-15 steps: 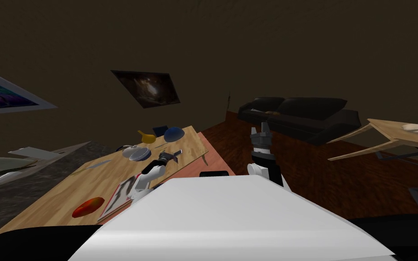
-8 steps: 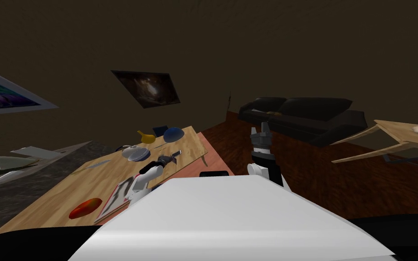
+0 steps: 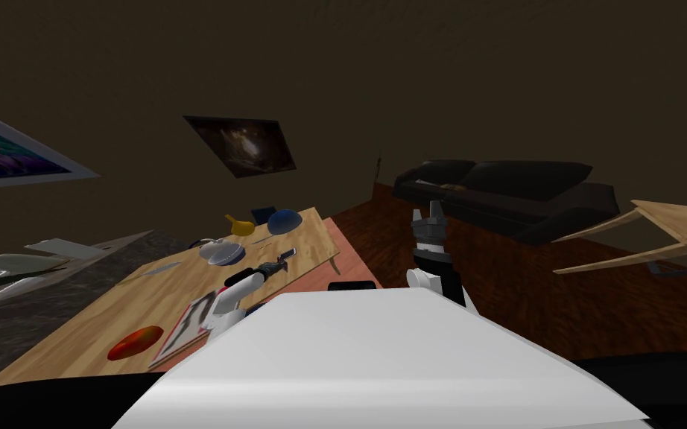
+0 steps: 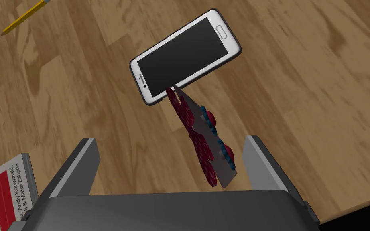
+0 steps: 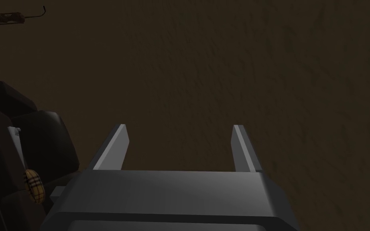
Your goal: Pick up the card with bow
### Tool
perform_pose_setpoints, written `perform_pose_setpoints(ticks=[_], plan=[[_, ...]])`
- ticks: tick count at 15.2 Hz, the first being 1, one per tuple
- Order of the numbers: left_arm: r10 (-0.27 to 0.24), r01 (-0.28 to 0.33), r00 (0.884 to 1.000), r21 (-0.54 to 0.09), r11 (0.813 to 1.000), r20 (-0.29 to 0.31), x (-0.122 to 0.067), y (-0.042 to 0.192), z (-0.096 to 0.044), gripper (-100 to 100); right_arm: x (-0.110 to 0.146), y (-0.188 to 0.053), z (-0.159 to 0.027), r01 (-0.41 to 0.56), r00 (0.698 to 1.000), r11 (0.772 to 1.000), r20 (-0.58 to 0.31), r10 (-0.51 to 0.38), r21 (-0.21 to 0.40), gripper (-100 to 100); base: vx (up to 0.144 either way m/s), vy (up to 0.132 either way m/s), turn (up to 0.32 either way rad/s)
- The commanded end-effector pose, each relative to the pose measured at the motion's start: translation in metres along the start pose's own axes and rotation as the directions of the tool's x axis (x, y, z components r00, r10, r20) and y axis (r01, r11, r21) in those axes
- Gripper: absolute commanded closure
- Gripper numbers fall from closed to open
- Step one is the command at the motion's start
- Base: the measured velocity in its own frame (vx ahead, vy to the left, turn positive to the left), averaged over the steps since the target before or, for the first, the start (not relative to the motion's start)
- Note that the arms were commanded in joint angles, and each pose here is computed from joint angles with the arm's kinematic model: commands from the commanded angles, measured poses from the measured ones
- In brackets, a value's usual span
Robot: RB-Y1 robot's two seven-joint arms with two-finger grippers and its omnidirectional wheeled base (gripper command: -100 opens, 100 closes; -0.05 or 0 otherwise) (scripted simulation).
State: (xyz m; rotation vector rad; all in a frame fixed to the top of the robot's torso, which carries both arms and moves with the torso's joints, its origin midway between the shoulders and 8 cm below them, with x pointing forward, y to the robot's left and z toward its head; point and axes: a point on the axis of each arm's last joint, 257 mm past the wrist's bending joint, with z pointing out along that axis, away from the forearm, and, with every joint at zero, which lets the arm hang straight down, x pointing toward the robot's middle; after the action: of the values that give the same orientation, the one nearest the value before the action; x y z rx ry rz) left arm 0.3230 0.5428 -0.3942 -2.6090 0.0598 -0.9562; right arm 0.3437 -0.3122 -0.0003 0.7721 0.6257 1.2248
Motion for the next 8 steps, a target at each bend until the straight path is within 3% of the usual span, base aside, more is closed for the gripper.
perform_pose_setpoints(ticks=[1,2,3,4,6,7,8], plan=[[-0.073,0.074,0.996,-0.025,0.997,0.047,-0.015,0.003,0.001,-100,0.000,0.000,0.000,0.000,1.000,1.000,0.000,0.000,0.000,0,0.040,-0.042,0.032],[-0.073,0.074,0.996,-0.029,0.997,0.052,-0.016,0.004,0.001,-100,0.000,0.000,0.000,0.000,1.000,1.000,0.000,0.000,0.000,0,0.036,-0.035,0.025],[-0.119,0.123,0.989,-0.043,0.991,0.084,-0.025,0.006,0.002,-100,0.000,0.000,0.000,0.000,1.000,1.000,0.000,0.000,0.000,0,0.033,-0.035,0.029],[-0.119,0.123,0.989,-0.043,0.991,0.084,-0.025,0.006,0.002,-100,0.000,0.000,0.000,0.000,1.000,1.000,0.000,0.000,0.000,0,0.032,-0.033,0.023],[-0.200,0.210,0.970,-0.064,0.976,0.137,-0.041,0.011,0.003,-100,0.000,0.000,0.000,0.000,1.000,1.000,0.000,0.000,0.000,0,0.033,-0.035,0.034],[-0.200,0.210,0.970,-0.066,0.975,0.141,-0.042,0.011,0.002,-100,0.000,0.000,0.000,0.000,1.000,1.000,0.000,0.000,0.000,0,0.038,-0.034,0.028],[-0.233,0.248,0.958,-0.074,0.966,0.166,-0.049,0.014,0.002,-100,0.000,0.000,0.000,0.000,1.000,1.000,0.000,0.000,0.000,0,0.034,-0.035,0.019]])
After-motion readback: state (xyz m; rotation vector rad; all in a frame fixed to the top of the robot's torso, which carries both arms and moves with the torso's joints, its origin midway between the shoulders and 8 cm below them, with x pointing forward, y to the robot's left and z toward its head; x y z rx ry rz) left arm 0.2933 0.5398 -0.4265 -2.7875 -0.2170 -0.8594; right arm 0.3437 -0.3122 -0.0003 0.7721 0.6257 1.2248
